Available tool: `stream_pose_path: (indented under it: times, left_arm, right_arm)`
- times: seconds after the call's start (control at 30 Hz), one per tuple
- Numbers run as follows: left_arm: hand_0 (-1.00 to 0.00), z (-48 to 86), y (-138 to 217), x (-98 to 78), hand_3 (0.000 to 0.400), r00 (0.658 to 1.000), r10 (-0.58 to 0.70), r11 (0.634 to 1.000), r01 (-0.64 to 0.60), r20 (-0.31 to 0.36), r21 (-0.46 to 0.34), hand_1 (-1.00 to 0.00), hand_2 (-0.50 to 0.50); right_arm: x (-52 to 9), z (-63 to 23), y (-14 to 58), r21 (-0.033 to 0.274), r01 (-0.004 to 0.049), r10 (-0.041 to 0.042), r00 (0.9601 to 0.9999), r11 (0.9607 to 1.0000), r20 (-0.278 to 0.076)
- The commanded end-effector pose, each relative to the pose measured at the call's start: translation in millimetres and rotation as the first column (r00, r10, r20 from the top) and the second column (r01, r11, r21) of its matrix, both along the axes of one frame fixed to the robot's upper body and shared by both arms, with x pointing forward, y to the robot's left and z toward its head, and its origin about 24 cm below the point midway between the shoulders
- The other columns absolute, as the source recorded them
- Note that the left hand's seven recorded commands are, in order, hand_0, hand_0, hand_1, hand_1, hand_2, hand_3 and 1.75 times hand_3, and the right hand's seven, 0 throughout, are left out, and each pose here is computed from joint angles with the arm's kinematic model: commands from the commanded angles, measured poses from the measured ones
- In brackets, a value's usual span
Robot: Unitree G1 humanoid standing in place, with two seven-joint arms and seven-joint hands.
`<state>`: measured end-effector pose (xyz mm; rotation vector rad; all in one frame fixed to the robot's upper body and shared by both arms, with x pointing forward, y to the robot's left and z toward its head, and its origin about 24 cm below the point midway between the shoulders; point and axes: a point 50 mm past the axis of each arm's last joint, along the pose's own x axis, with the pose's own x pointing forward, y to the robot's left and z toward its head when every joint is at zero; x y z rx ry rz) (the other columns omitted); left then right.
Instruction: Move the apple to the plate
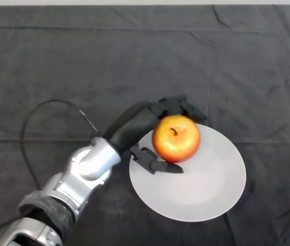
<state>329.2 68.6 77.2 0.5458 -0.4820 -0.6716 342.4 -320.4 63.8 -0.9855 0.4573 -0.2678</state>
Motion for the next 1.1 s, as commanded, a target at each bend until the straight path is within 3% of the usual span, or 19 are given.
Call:
stream_pose_path:
  times: [0.03, 0.5, 0.77, 0.8, 0.83, 0.87, 0.9, 0.93, 1.1]
  left_arm:
    - [-1.0, 12.8, -9.7, 7.2, 0.4, 0.999, -0.022, 0.999, 0.021, 0.042, 0.024, -1.0, 0.0]
    - [-1.0, -14.3, -21.5, -1.2, 0.4, 0.995, -0.087, 0.989, 0.092, -0.052, 0.119, -1.0, 0.0]
    - [-1.0, -23.0, -19.2, -0.8, 0.4, 0.991, -0.087, 0.981, 0.102, -0.1, 0.164, -1.0, 0.0]
    - [-0.94, -23.6, -18.7, -0.4, 0.394, 0.991, -0.085, 0.98, 0.102, -0.106, 0.169, -0.98, 0.02]
    - [-0.74, -24.2, -18.2, -0.1, 0.312, 0.99, -0.084, 0.98, 0.102, -0.111, 0.172, -0.78, 0.02]
    - [-0.51, -24.8, -17.8, 0.0, 0.204, 0.99, -0.082, 0.979, 0.102, -0.115, 0.176, -0.28, -0.11]
    - [-0.18, -25.5, -17.5, 0.1, 0.072, 0.99, -0.081, 0.979, 0.101, -0.119, 0.178, 0.0, -0.09]
    - [0.0, -26.2, -17.2, 0.2, 0.0, 0.989, -0.079, 0.978, 0.1, -0.122, 0.181, 0.0, 0.0]
    - [0.0, -28.6, -15.9, 0.9, 0.0, 0.988, -0.069, 0.977, 0.095, -0.138, 0.192, 0.0, 0.0]
  right_arm:
    - [-3.4, -2.4, -4.2, 0.011, 0.0189, -0.0188, 0.9998, 0.9998, -0.009]
    - [-3.3, -2.4, -4.2, 0.011, 0.0193, -0.0192, 0.9998, 0.9998, -0.01]
    - [-3.2, -2.3, -4.3, 0.01, 0.0195, -0.0194, 0.9998, 0.9998, -0.01]
    - [-3.2, -2.3, -4.3, 0.01, 0.0195, -0.0194, 0.9998, 0.9998, -0.01]
    - [-3.2, -2.3, -4.3, 0.01, 0.0195, -0.0194, 0.9998, 0.9998, -0.01]
    - [-3.1, -2.3, -4.3, 0.01, 0.0195, -0.0194, 0.9998, 0.9998, -0.01]
    - [-3.1, -2.3, -4.3, 0.01, 0.0195, -0.0194, 0.9998, 0.9998, -0.01]
    - [-3.1, -2.3, -4.3, 0.01, 0.0195, -0.0194, 0.9998, 0.9998, -0.01]
    - [-3.1, -2.3, -4.3, 0.01, 0.0196, -0.0194, 0.9998, 0.9998, -0.01]
